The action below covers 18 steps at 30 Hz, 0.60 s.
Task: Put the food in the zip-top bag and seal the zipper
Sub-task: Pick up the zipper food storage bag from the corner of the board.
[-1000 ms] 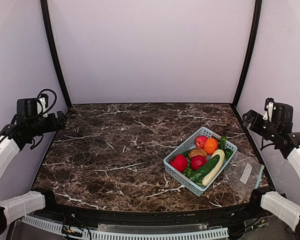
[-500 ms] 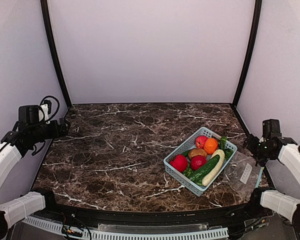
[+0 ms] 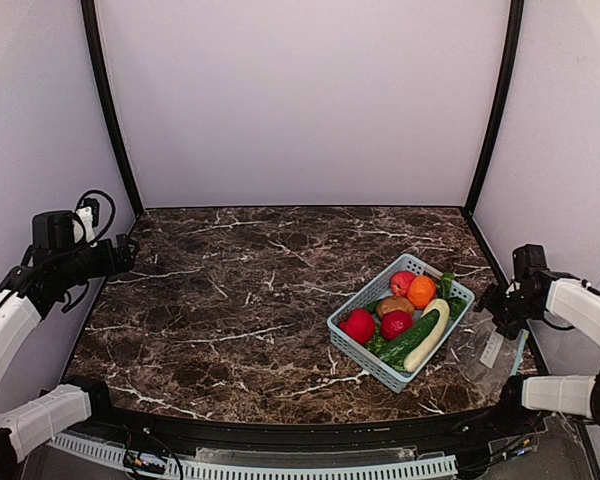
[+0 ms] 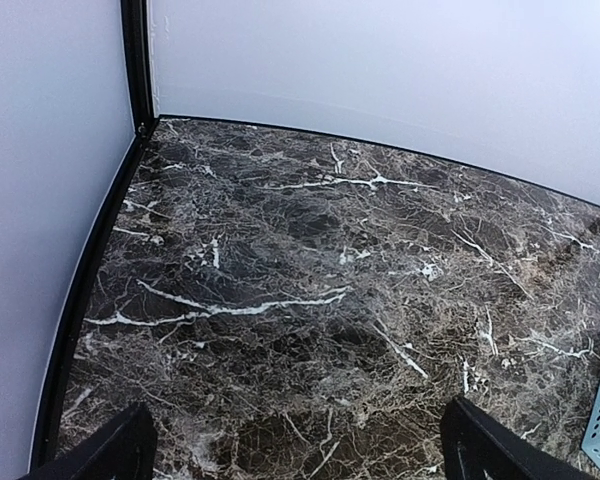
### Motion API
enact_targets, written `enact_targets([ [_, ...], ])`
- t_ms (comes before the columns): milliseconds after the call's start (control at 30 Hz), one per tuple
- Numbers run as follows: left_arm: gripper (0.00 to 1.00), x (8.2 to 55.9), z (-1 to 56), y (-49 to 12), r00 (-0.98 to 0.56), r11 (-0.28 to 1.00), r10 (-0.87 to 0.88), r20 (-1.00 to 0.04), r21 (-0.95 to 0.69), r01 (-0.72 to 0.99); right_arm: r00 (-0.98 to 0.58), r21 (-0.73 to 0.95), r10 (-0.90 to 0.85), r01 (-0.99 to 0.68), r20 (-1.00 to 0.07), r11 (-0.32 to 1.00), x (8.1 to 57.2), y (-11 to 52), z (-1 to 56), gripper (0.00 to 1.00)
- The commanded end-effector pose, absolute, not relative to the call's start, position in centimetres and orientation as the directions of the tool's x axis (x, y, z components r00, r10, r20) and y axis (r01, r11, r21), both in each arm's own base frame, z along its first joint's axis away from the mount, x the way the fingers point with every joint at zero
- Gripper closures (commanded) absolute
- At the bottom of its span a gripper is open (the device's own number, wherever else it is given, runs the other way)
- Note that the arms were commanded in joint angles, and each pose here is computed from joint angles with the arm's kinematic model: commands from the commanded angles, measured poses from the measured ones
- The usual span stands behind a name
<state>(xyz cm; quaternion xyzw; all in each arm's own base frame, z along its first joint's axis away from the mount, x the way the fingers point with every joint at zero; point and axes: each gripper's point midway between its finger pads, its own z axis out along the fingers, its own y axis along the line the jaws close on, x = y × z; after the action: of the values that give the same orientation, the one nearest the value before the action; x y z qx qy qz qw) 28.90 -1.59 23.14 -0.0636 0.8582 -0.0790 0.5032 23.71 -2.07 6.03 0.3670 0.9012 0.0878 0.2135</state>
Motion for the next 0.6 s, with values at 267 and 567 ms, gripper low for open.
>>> enact_targets([
  [267, 0.00, 28.4, 23.2, -0.2, -0.466, 0.982, -0.189, -0.864, -0.163, -0.096, -0.750, 0.265, 0.570, 0.505, -0.337, 0.821, 26.9, 1.1, 6.0, 0.24],
  [567, 0.00, 28.4, 23.2, -0.3, -0.466, 0.981, -0.192, -0.864, -0.169, -0.093, -0.773, 0.085, 0.537, 0.543, -0.338, 0.836, 26.1, -0.6, 4.1, 0.29],
])
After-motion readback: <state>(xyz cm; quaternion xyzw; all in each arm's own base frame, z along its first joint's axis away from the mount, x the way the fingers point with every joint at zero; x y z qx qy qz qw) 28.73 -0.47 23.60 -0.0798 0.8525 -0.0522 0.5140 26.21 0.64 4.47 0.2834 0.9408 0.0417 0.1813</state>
